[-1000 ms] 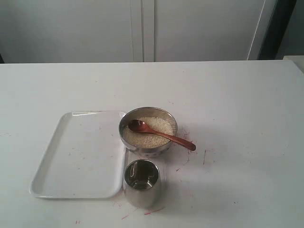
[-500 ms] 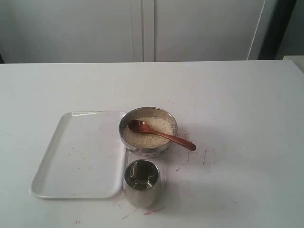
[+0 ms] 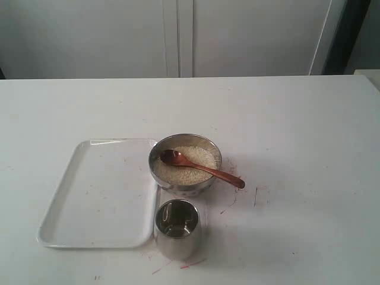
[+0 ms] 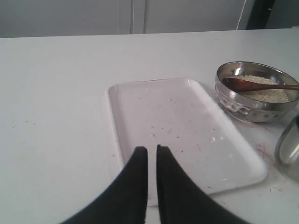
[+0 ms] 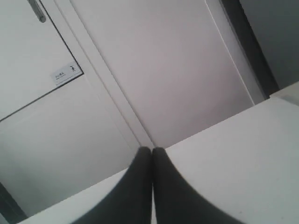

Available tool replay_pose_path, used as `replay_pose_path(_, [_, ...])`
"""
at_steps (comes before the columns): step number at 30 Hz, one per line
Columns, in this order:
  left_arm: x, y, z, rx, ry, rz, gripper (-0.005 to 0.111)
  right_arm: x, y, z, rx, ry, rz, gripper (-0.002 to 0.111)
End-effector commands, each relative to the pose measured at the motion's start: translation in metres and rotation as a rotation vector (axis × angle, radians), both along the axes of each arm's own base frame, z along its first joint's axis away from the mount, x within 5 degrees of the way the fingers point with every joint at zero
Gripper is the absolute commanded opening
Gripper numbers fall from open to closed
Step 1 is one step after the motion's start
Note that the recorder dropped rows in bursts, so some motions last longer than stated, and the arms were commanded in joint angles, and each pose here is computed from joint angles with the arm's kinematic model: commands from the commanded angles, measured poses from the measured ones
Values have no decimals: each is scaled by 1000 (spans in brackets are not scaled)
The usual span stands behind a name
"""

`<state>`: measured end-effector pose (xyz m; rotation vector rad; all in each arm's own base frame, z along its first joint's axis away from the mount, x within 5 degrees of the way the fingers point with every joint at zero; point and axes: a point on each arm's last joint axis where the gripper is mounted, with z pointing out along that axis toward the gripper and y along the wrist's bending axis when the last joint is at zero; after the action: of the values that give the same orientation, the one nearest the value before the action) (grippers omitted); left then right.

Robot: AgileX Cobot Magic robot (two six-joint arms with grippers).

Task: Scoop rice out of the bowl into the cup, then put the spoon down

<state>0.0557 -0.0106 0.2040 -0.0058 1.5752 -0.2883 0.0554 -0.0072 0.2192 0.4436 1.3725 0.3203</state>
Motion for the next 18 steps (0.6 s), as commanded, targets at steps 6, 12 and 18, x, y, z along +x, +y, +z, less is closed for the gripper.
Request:
replay_pose_path(6, [0, 0, 2, -9, -8, -5, 14, 20, 17, 79, -21, 465, 215, 0])
replay_pose_path(12, [0, 0, 2, -9, -8, -5, 14, 112, 25, 152, -225, 852, 499, 0])
replay_pose_path(18, [0, 0, 2, -9, -8, -5, 14, 171, 54, 169, -435, 947, 692, 0])
